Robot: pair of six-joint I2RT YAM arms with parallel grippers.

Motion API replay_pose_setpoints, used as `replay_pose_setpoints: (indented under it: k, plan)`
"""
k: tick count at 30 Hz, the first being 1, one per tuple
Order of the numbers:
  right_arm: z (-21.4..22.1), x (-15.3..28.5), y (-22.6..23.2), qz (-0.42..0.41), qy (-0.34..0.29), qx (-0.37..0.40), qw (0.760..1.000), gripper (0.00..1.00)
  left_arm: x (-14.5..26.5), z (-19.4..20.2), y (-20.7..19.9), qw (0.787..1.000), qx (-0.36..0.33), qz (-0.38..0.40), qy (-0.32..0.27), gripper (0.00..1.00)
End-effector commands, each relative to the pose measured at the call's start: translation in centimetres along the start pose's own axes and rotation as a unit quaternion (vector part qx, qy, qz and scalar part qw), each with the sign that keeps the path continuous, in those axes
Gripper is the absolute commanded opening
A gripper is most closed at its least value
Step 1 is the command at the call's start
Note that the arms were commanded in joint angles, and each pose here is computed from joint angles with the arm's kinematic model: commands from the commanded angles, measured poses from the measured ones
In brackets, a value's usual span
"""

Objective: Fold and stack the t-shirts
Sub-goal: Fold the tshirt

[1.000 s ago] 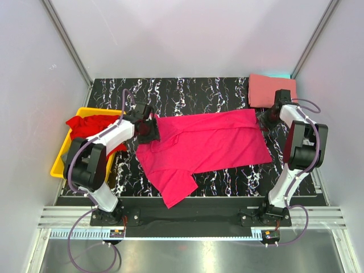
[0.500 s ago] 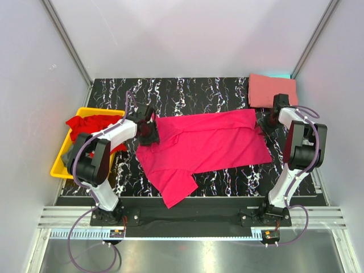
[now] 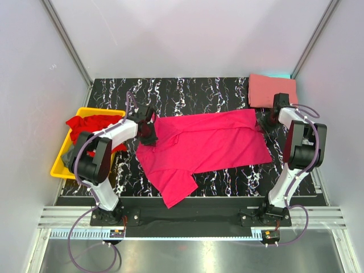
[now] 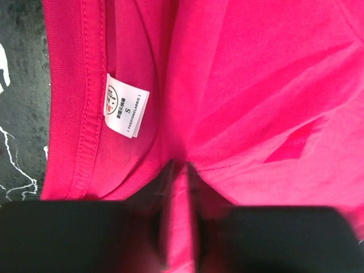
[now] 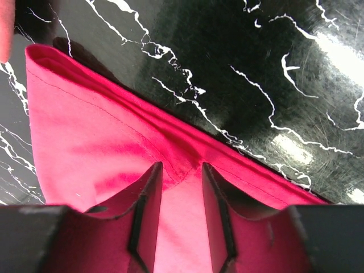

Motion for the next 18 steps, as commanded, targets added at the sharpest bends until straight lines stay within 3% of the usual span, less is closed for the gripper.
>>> replay_pose_setpoints:
  k: [1, 4, 5, 7, 18]
  plan:
    - [-0.9, -0.4, 1.3, -0.013, -0.021, 0.0, 1.0, 0.37, 0.5, -1.7, -0.5, 1.0, -0.002, 0.002, -0.027, 0.05]
    - [-1.0, -0.7, 1.5, -0.013, -0.022, 0.003, 1.0, 0.2, 1.1, -2.1, -0.5, 1.0, 0.001, 0.0, -0.029, 0.0]
    - [-1.2, -0.8, 1.7, -0.015, -0.023, 0.006, 1.0, 0.09, 1.4, -2.2, -0.5, 1.0, 0.002, 0.0, -0.03, 0.0]
    - [-1.2, -0.9, 1.8, -0.018, -0.024, 0.009, 1.0, 0.02, 2.2, -2.7, -0.7, 0.999, 0.005, 0.002, -0.036, 0.0]
    - [-3.5, 1.1, 4.6, -0.059, -0.069, 0.075, 0.993, 0.0, 6.8, -4.4, -0.1, 0.998, 0.005, -0.026, -0.063, 0.0]
Point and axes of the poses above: each gripper's point midway between its finger pads, its own x axis back along the fingers, its own y axis along the line the jaws close on, z = x × y, the point moved 1 cm from there along x, back along the fingers, and after that the axes turned 15 degrees about -x, right-handed, at the moved point
